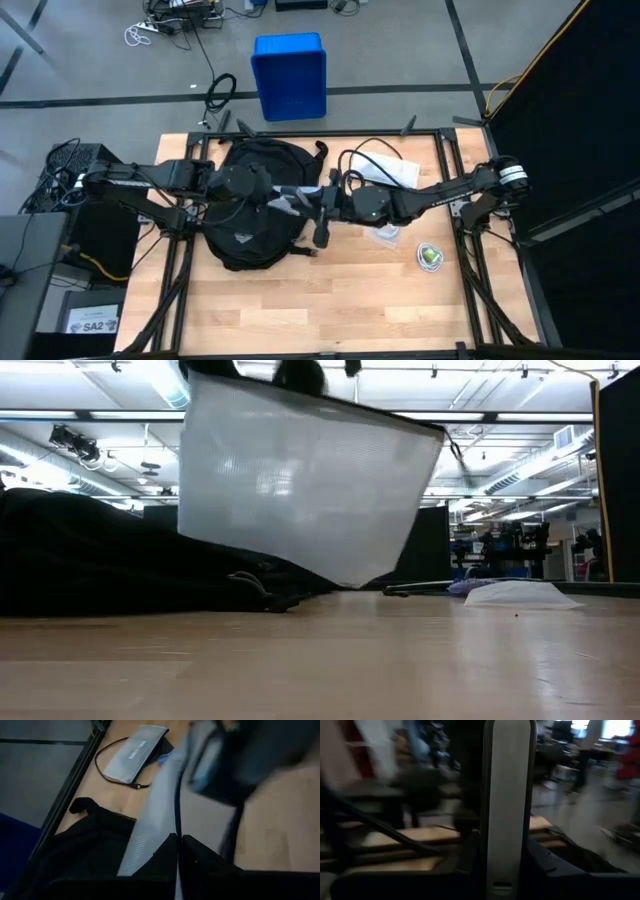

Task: Unpack backpack
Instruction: Put the mini fan into the zip bag

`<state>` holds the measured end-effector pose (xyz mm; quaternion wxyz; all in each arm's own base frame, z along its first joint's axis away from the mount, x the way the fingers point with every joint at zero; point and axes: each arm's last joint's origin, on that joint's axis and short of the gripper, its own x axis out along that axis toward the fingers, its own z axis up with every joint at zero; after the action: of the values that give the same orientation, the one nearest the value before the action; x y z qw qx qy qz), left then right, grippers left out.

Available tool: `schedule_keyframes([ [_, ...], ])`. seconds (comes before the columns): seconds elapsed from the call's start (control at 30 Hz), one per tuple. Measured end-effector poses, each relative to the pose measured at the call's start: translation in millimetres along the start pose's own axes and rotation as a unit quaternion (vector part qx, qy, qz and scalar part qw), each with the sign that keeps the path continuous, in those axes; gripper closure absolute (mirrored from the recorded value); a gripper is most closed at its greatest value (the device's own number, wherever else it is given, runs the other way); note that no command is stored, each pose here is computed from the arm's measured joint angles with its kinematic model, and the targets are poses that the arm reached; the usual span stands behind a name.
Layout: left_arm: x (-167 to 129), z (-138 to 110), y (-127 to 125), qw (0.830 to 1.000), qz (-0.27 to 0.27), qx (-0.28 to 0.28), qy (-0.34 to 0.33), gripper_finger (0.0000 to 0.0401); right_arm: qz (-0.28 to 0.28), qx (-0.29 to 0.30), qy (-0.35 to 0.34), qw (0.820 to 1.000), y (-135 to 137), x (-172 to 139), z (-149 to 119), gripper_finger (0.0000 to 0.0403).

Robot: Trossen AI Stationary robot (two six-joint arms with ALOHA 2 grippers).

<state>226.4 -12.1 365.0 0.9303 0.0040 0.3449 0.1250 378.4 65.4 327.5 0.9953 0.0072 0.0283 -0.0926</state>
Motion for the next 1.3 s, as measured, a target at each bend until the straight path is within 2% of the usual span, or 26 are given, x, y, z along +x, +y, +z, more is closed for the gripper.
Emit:
schedule_keyframes([
  [0.13,0,0,0,1.000,0.001,-0.010,-0.001,0.0401,0.061,0.013,-0.011,0.998,11,-3,11,0.0341],
  [0.37,0,1,0,1.000,0.001,-0.010,-0.003,0.0401,0.055,0.001,0.022,0.998,13,-3,3,0.0341],
  [0.57,-1,-5,-10,0.998,-0.024,0.062,0.008,0.0401,0.058,-0.009,0.034,0.998,19,-6,1,0.0341],
  [0.63,0,-12,-18,0.996,-0.011,0.085,0.021,0.0401,0.045,-0.024,0.044,0.998,23,-9,-1,0.0341],
  [0.73,3,-31,-33,0.992,0.036,0.118,0.038,0.0401,0.021,-0.046,0.053,0.997,32,-19,0,0.0341],
  [0.83,9,-53,-49,0.991,0.052,0.121,0.008,0.0401,0.020,-0.055,0.059,0.997,45,-31,2,0.0341],
  [0.93,26,-71,-71,0.989,0.015,0.132,-0.069,0.0401,0.016,-0.072,0.078,0.994,57,-39,-4,0.0341],
  [1.03,52,-92,-94,0.974,-0.036,0.195,-0.111,0.0401,-0.001,-0.074,0.089,0.993,60,-42,-7,0.0341],
  [1.13,72,-104,-108,0.966,-0.044,0.229,-0.108,0.0401,-0.010,-0.075,0.090,0.993,61,-43,-7,0.0341],
  [1.3,98,-117,-120,0.962,-0.046,0.264,-0.054,0.0390,-0.012,-0.073,0.088,0.993,61,-43,-7,0.0341],
])
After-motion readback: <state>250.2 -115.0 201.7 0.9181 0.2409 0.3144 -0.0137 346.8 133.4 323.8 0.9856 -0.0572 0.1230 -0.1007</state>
